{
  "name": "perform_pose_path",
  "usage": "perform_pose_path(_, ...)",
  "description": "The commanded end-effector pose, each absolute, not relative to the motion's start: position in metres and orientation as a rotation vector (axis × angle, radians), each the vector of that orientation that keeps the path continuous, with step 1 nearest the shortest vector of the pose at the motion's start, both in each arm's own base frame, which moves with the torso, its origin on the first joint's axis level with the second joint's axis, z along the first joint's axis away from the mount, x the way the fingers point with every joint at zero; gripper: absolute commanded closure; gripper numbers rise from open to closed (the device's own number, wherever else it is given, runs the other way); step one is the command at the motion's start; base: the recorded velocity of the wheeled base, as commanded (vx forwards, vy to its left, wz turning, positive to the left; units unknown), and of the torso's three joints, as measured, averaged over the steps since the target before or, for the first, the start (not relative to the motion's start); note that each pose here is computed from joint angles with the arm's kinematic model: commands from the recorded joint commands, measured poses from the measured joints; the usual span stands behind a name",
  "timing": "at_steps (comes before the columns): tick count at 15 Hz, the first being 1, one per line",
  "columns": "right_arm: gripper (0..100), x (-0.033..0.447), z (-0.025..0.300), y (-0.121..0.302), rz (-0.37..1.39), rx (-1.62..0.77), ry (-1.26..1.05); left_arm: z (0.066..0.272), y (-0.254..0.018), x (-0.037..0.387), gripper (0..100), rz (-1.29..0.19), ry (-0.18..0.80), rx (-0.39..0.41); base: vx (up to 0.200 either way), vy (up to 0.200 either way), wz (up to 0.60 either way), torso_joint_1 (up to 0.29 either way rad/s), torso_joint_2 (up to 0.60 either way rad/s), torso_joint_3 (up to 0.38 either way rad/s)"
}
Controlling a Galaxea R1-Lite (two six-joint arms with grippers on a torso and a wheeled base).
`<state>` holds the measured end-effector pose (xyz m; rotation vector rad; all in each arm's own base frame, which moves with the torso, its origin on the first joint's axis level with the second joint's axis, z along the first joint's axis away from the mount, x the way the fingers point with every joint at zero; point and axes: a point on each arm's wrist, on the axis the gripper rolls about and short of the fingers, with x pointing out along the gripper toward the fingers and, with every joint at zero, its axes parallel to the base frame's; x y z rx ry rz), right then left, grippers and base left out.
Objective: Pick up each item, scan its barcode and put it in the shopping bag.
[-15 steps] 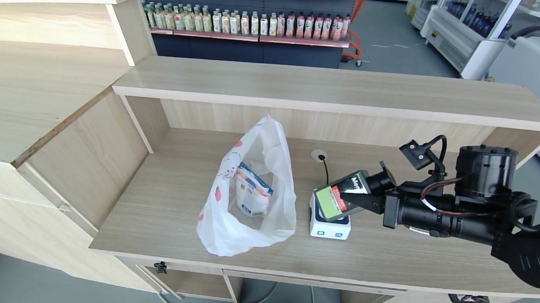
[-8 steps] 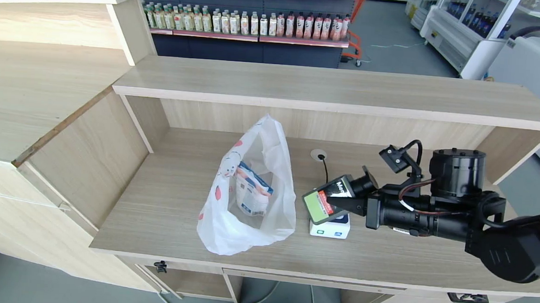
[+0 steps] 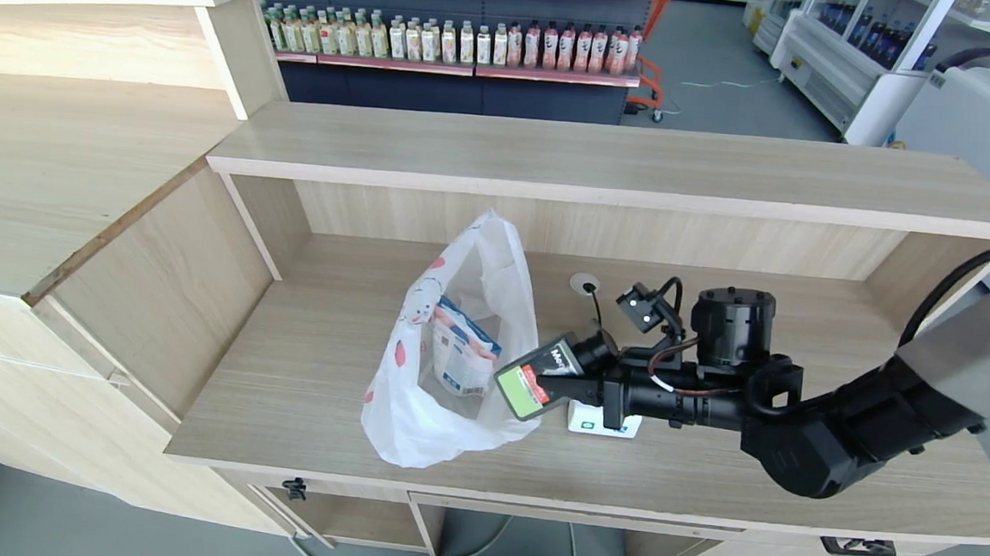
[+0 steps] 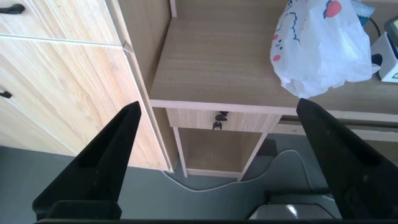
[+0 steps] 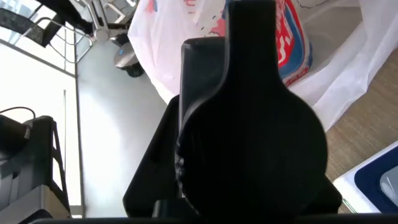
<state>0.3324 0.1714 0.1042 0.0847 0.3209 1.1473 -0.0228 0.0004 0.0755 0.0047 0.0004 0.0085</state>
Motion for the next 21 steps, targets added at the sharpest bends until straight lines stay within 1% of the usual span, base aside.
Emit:
perform_pose_path(1,100,0.341,0.074,0.177,1.148,0.078,0.386,0.075,0.0,-0.023,0,0.009,0.0,0.005,0.0,0.0,0.0,0.0,0.0,0.0)
perform_pose_path(4,100,0.35,0.064,0.183,1.152,0.072,0.389,0.075,0.0,-0.023,0,0.009,0.0,0.005,0.0,0.0,0.0,0.0,0.0,0.0)
perform_pose_path(7,100,0.367,0.066,0.204,1.181,0.059,0.329,0.075,0.0,-0.023,0,0.009,0.0,0.005,0.0,0.0,0.0,0.0,0.0,0.0)
perform_pose_path(8,100,0.367,0.066,0.204,1.181,0.059,0.329,0.075,0.0,-0.023,0,0.009,0.0,0.005,0.0,0.0,0.0,0.0,0.0,0.0)
perform_pose_path(9,100,0.373,0.066,0.215,1.2,0.05,0.303,0.075,0.0,-0.023,0,0.009,0.0,0.005,0.0,0.0,0.0,0.0,0.0,0.0)
perform_pose_path(15,100,0.384,0.045,0.227,1.224,-0.042,0.264,0.075,0.0,-0.023,0,0.009,0.0,0.005,0.0,0.0,0.0,0.0,0.0,0.0)
perform_pose_path(21,100,0.395,0.034,0.248,1.255,-0.081,0.219,0.075,0.0,-0.023,0,0.009,0.0,0.005,0.0,0.0,0.0,0.0,0.0,0.0)
